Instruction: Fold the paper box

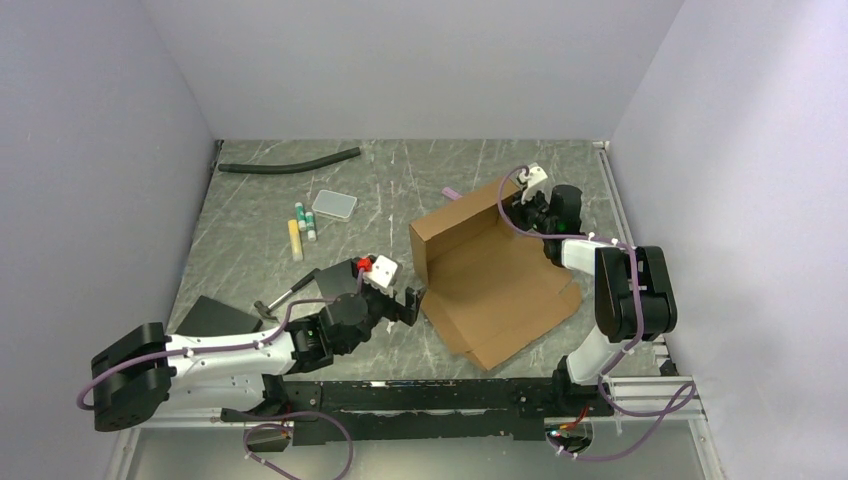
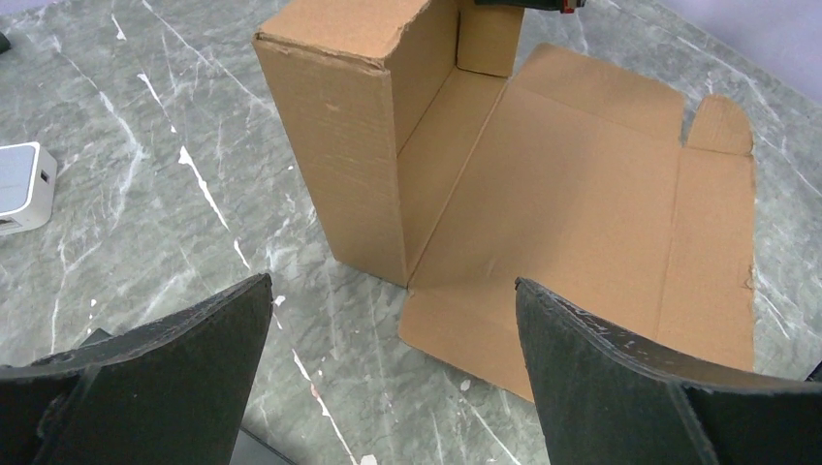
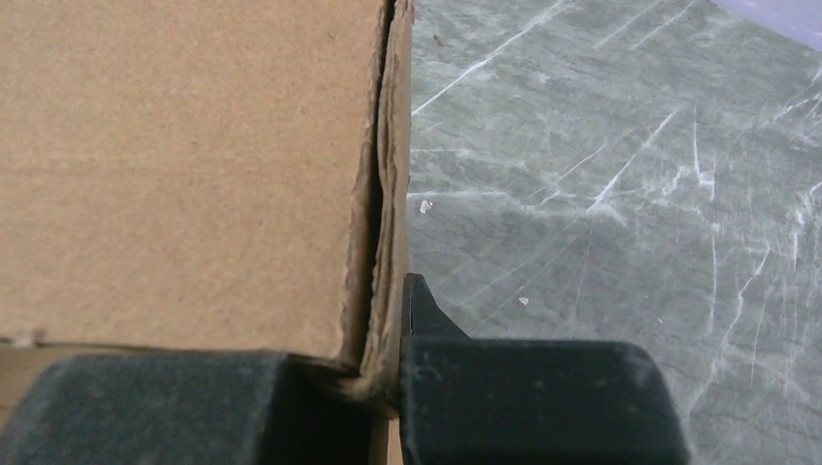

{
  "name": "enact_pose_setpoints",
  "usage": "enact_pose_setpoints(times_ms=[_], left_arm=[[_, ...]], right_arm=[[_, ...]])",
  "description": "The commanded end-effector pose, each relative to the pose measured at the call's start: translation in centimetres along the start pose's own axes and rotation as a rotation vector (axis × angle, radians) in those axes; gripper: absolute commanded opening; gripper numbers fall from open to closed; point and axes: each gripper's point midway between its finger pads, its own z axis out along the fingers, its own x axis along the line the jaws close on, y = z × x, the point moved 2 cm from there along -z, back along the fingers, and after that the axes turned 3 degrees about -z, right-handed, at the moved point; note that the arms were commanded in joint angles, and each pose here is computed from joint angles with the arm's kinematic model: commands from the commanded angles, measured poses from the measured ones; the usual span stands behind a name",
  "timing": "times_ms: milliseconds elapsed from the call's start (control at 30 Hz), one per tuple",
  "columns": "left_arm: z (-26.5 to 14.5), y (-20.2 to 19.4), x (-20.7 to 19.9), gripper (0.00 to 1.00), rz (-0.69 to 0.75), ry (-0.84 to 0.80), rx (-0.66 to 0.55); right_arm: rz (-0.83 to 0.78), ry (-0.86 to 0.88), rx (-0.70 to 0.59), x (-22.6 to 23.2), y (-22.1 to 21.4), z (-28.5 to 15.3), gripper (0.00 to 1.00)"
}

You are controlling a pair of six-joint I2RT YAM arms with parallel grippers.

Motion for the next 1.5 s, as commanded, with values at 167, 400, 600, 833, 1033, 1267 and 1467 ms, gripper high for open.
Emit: enact_pose_setpoints(times_ms=[167, 400, 600, 833, 1033, 1267, 1467], left_arm=[[-0.7, 0.9, 0.2, 1.0, -0.067, 0.003, -0.036], [-1.1, 0.9, 0.7, 0.99, -0.065, 0.014, -0.032], [-0.9, 0.8, 0.3, 1.0, -0.055, 0.003, -0.019], [-0.3, 2.3, -0.4, 0.99, 0.033, -0.018, -0.023], [0.3, 7.1, -0.8, 1.0, 0.193, -0.054, 0.058], [1.8, 11.7, -2.3, 1.0, 0.392, -0.158, 0.124], [6.5, 11.3, -4.8, 0.99, 0.593, -0.206, 0.289]], right_arm=[[-0.047, 0.013, -0.101, -0.2, 4.0, 0.0, 0.33], [-0.021, -0.024, -0.136, -0.6, 4.9, -0.3, 0.42], [-0.002, -0.086, -0.157, -1.4, 5.2, -0.4, 0.0], [-0.116, 0.099, -0.078, 0.6, 4.2, -0.4, 0.42], [-0.112, 0.155, -0.043, -2.1, 3.9, -4.9, 0.99], [-0.179, 0.157, 0.096, -3.0, 3.1, -11.7, 1.0], [-0.015, -0.093, 0.074, -4.3, 6.5, -17.6, 1.0]])
